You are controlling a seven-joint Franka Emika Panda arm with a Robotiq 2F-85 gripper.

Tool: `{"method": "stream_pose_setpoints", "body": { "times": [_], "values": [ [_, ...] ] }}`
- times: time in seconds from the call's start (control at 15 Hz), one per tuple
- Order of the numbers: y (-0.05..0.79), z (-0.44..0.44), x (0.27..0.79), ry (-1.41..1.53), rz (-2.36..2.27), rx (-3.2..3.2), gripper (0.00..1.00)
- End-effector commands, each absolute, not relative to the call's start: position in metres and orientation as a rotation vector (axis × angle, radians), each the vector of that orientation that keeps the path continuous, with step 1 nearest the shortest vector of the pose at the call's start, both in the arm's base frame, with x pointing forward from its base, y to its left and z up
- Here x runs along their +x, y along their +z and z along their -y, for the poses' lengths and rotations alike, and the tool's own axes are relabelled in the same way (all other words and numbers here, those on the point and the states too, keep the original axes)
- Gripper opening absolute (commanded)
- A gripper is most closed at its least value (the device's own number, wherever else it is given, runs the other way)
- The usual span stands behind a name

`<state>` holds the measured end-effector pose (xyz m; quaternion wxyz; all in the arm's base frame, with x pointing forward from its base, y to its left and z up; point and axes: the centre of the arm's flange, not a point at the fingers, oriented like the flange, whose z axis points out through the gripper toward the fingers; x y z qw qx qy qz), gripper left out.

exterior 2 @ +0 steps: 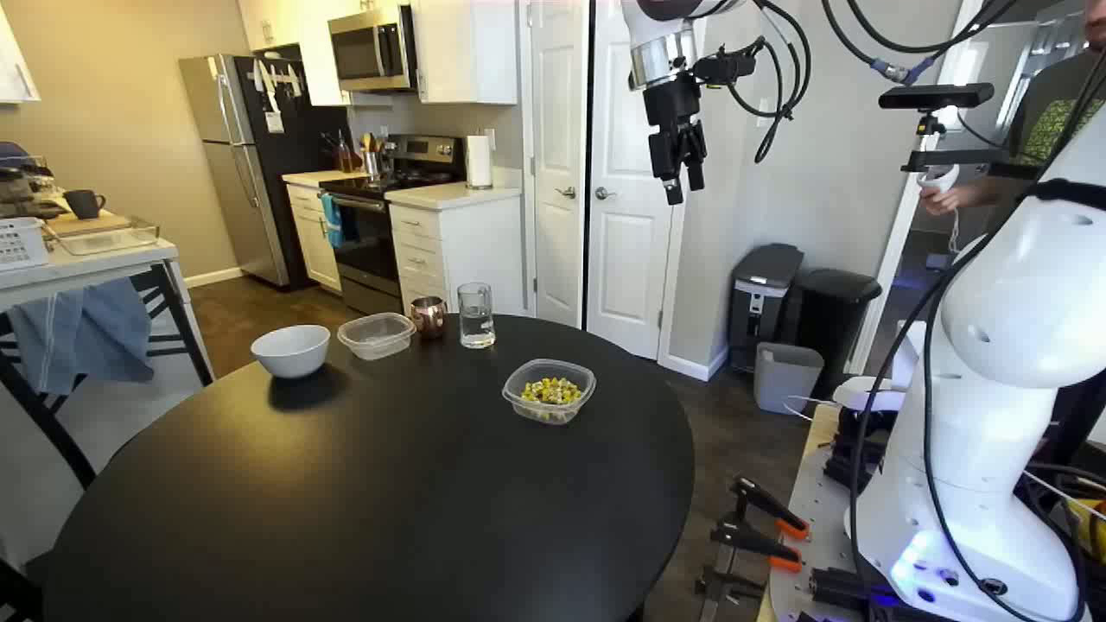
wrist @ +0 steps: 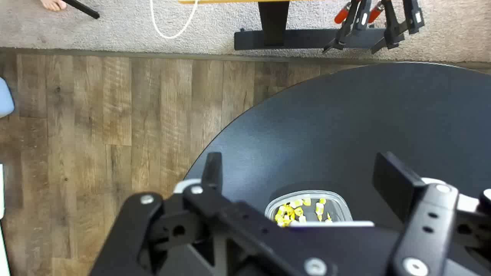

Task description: Pour the contents from the transparent bowl onto the table

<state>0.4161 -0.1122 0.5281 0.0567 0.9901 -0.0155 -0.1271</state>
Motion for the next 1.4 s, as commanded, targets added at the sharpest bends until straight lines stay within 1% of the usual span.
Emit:
{"method": "stream_pose_setpoints", "body": {
  "times": [0.0,0.53,0.73,1.0,1.2,1.33],
  "values": [
    [0.528,0.112,0.416,-0.385,0.047,3.003,1.0],
    [0.52,0.111,0.419,-0.414,0.058,2.978,1.0],
    [0.459,0.105,0.452,-0.404,0.33,2.855,1.0],
    [0.383,0.079,0.491,-0.31,0.652,2.806,1.0],
    [0.341,0.064,0.511,-0.251,0.874,2.73,1.0],
    [0.319,0.06,0.516,-0.311,0.859,2.752,1.0]
  ]
}}
